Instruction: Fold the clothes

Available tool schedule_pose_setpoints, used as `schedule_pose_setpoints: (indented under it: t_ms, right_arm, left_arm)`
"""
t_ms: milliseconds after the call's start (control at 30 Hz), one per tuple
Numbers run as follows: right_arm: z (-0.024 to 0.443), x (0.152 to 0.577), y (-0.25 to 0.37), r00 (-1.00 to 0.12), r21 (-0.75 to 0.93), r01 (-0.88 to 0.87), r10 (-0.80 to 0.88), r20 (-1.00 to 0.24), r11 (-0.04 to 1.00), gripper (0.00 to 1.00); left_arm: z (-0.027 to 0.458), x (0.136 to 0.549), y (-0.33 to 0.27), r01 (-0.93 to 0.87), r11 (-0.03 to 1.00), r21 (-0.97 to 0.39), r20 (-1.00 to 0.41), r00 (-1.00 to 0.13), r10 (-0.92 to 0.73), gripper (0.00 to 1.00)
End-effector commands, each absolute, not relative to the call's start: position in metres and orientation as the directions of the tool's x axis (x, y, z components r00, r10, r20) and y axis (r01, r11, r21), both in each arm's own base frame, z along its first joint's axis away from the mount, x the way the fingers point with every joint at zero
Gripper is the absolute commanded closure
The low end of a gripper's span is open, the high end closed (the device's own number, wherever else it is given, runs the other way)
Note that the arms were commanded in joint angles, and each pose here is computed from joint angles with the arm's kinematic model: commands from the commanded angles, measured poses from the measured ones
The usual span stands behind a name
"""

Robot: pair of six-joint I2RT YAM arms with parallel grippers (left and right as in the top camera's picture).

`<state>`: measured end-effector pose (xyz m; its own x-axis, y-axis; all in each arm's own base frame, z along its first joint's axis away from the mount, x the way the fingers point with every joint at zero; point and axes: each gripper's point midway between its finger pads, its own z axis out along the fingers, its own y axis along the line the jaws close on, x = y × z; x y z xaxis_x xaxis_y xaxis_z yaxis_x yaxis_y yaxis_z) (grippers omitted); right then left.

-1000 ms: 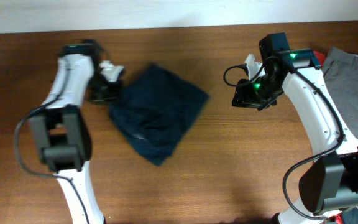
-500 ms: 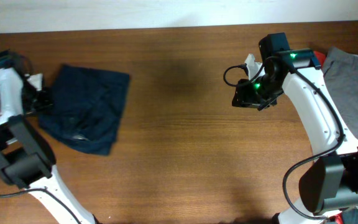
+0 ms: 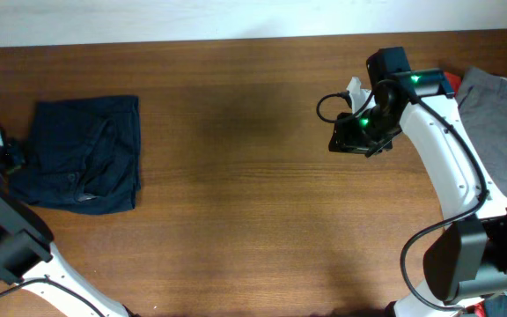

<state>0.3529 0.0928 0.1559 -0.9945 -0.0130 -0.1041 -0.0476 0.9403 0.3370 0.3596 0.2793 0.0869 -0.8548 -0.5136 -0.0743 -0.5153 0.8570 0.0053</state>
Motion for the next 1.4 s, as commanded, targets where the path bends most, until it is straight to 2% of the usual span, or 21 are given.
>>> schedule_pose_setpoints:
  t_ms: [0, 67, 133, 167, 200, 233, 433, 533, 667, 800, 933, 1033, 1100, 1233, 1367]
  right_arm:
    - [0.161, 0.348, 0.096, -0.994, 0.349, -0.06, -0.024, -0.105, 0.935, 0.6]
    - [0.161, 0.347, 0.096, -0.995, 0.349, -0.058, -0.024, -0.1, 0.935, 0.6]
    - [0.161, 0.347, 0.096, -0.995, 0.348, -0.058, -0.024, -0.1, 0.936, 0.6]
    - [0.161, 0.347, 0.096, -0.994, 0.348, -0.059, -0.024, -0.102, 0.935, 0.6]
    - [0.161, 0.348, 0.095, -0.994, 0.349, -0.059, -0.023, -0.106, 0.935, 0.6]
    - [0.161, 0.348, 0.095, -0.994, 0.349, -0.059, -0.023, -0.107, 0.935, 0.6]
    - [0.163, 0.35, 0.1, -0.993, 0.373, -0.066, -0.024, -0.115, 0.925, 0.6]
    - [0.163, 0.35, 0.1, -0.993, 0.373, -0.065, -0.024, -0.116, 0.925, 0.6]
    - [0.163, 0.35, 0.1, -0.993, 0.373, -0.066, -0.024, -0.115, 0.925, 0.6]
    - [0.163, 0.35, 0.1, -0.993, 0.373, -0.066, -0.024, -0.115, 0.926, 0.6]
    - [0.163, 0.35, 0.1, -0.993, 0.373, -0.066, -0.024, -0.116, 0.925, 0.6]
    - [0.165, 0.352, 0.1, -0.991, 0.373, -0.071, -0.024, -0.129, 0.925, 0.6]
    - [0.173, 0.354, 0.1, -0.987, 0.374, -0.084, -0.026, -0.158, 0.924, 0.61]
    - [0.215, 0.36, 0.1, -0.957, 0.371, -0.134, -0.024, -0.288, 0.919, 0.61]
    - [0.284, 0.353, 0.097, -0.867, 0.335, -0.211, -0.018, -0.498, 0.918, 0.6]
  left_arm:
    - [0.165, 0.373, 0.287, -0.524, 0.851, -0.005, -0.233, -0.827, -0.511, 0.01]
    - [0.203, 0.374, 0.279, -0.518, 0.855, -0.032, -0.294, -0.812, -0.504, 0.02]
    - [0.235, 0.378, 0.264, -0.483, 0.87, -0.098, -0.353, -0.801, -0.484, 0.1]
    - [0.249, 0.38, 0.253, -0.441, 0.887, -0.138, -0.382, -0.802, -0.459, 0.31]
    - [0.264, 0.382, 0.236, -0.391, 0.901, -0.187, -0.411, -0.802, -0.433, 0.79]
    - [0.269, 0.381, 0.228, -0.38, 0.904, -0.197, -0.411, -0.805, -0.428, 0.99]
    - [0.243, 0.381, 0.177, -0.368, 0.896, -0.248, -0.261, -0.866, -0.427, 1.0]
    - [0.205, 0.385, 0.149, -0.349, 0.902, -0.255, -0.163, -0.904, -0.396, 0.99]
    - [0.135, 0.379, 0.133, -0.401, 0.898, -0.18, -0.031, -0.91, -0.413, 0.99]
    - [0.089, 0.38, 0.137, -0.442, 0.887, -0.135, -0.028, -0.893, -0.449, 0.99]
    - [0.073, 0.382, 0.135, -0.407, 0.902, -0.146, -0.044, -0.908, -0.417, 0.98]
    - [0.099, 0.397, 0.107, -0.26, 0.927, -0.271, -0.106, -0.949, -0.297, 0.94]
    - [0.132, 0.405, 0.092, -0.154, 0.946, -0.287, -0.18, -0.961, -0.211, 0.87]
    - [0.224, 0.409, 0.053, 0.074, 0.977, -0.198, -0.375, -0.927, -0.006, 0.78]
    - [0.31, 0.386, 0.012, 0.204, 0.978, -0.041, -0.545, -0.825, 0.149, 0.71]
